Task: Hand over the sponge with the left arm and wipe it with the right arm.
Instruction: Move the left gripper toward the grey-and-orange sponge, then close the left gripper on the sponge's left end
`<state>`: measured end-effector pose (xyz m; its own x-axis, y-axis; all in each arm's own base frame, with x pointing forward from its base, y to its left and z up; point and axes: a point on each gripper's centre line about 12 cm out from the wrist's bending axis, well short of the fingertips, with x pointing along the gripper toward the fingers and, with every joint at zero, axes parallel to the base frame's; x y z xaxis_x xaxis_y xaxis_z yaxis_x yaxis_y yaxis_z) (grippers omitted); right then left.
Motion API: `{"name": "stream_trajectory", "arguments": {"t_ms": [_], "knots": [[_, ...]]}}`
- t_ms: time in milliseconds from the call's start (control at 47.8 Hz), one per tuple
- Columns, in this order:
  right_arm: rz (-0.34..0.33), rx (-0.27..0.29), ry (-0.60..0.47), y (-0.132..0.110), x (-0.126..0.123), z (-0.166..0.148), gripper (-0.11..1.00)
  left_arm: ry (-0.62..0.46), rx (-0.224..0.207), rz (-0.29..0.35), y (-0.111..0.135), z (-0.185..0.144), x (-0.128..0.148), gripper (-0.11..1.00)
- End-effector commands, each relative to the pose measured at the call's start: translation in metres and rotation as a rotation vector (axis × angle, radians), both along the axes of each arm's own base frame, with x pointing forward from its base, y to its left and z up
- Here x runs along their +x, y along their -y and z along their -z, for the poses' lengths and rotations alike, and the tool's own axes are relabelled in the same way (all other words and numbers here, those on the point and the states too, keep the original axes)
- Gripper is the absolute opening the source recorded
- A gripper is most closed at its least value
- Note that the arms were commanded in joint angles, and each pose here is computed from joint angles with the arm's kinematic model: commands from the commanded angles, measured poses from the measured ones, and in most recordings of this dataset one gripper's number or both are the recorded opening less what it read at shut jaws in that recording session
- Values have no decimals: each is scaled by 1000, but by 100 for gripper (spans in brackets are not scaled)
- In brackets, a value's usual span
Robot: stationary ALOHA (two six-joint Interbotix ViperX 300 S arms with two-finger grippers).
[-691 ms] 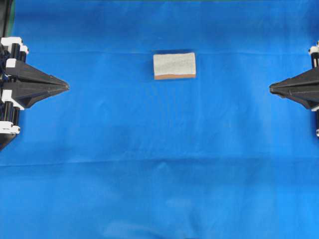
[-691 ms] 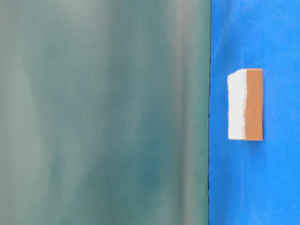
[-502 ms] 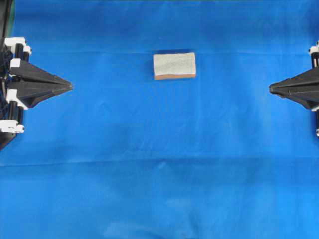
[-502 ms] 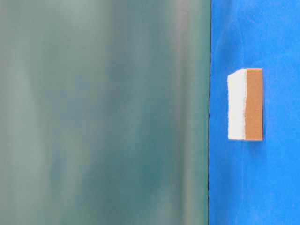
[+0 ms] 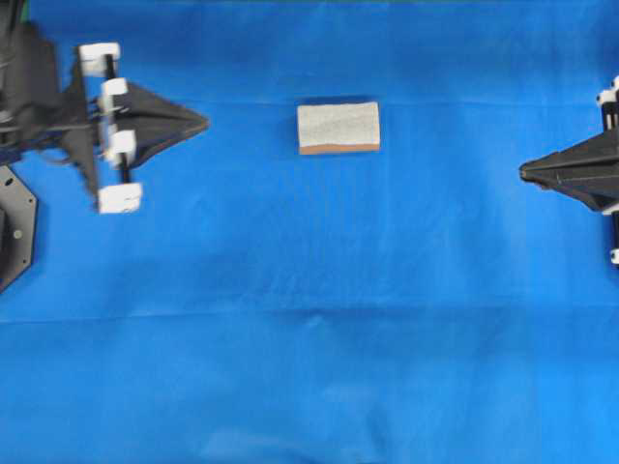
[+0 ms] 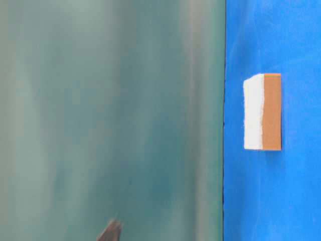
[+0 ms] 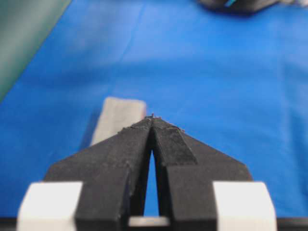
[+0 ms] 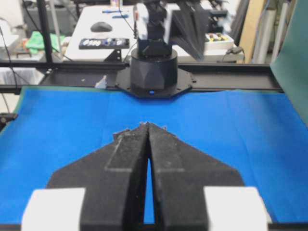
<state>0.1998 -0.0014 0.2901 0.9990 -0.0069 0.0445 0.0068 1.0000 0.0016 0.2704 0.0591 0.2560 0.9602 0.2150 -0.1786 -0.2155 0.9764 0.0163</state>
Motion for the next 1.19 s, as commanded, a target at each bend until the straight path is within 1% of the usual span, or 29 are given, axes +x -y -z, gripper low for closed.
{"name": "stream_trajectory", "arguments": {"t_ms": [0,42,105,146,230,293,356,481,691,774,879,1004,1172], "knots": [[2,4,18,0,2,-8,2,-31,-7,-28,-12,4,17,7],[4,6,18,1,3,-8,2,-53,-9,-33,-16,8,24,16],[2,6,20,0,3,-8,2,-91,-15,-40,-21,16,36,34],[2,7,20,0,2,-8,2,-121,-11,-38,-24,22,45,47],[2,6,20,0,3,-8,2,-171,16,-29,-29,34,59,72],[2,7,17,0,3,-8,2,-207,38,-23,-32,44,69,87],[2,7,18,0,3,-8,2,-233,39,-27,-38,53,80,94],[2,6,14,0,3,-7,2,-281,44,-34,-49,69,97,94],[4,6,2,1,3,-5,2,-338,37,-40,-61,94,118,94],[7,6,0,1,3,-5,2,-359,38,-39,-64,104,124,94],[10,6,-5,2,4,-4,2,-391,29,-48,-70,119,129,94],[13,8,-14,3,4,-2,2,-424,23,-45,-72,136,134,94],[22,8,-24,5,5,-1,2,-448,17,-40,-73,148,139,94]]}}
